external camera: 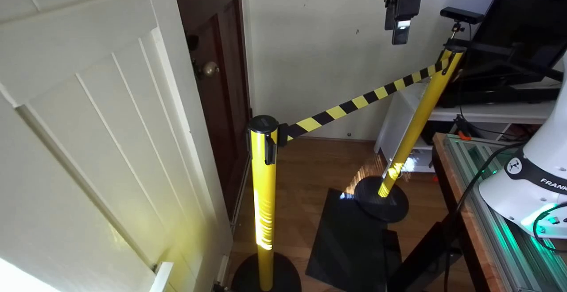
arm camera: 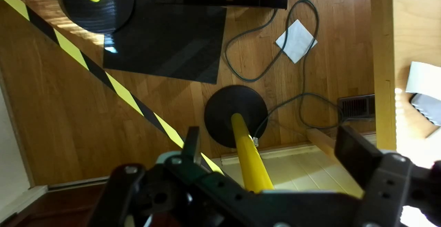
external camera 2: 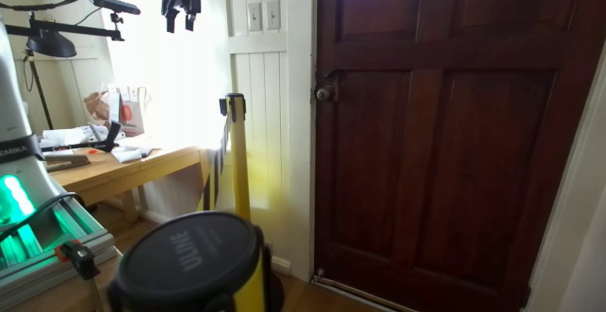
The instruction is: Flip up the light switch
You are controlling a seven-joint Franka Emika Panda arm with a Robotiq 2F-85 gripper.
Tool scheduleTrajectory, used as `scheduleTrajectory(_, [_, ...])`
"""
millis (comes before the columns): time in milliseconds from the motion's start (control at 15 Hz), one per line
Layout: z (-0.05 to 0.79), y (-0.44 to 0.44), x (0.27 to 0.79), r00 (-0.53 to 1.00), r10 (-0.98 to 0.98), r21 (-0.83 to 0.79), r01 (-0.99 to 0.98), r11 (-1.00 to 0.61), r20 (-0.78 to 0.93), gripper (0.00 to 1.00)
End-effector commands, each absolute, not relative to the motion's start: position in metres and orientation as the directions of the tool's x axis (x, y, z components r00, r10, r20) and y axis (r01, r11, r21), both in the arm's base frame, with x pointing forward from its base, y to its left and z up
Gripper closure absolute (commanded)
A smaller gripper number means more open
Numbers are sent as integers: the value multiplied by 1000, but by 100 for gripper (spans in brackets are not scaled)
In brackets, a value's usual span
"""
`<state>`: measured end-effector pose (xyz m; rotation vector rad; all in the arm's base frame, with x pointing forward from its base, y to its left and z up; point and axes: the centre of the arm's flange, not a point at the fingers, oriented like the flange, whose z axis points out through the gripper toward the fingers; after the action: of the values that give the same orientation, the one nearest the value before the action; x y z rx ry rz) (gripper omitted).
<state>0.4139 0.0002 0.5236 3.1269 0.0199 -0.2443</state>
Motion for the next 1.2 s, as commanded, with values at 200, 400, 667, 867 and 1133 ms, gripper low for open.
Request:
scheduleTrajectory(200, [529,6,419,991,17,13,19,-1000,-135,0])
scheduleTrajectory(400, [557,30,443,998,65,-3,65,-998,-25,0])
scheduleTrajectory(667, [594,69,473,987,92,-75,102,-992,134,0])
scheduleTrajectory(867, [612,85,496,955,129,-89,158,-983,266,0])
scheduleTrajectory(1133, [628,93,527,930,157,-68,189,-980,333,0])
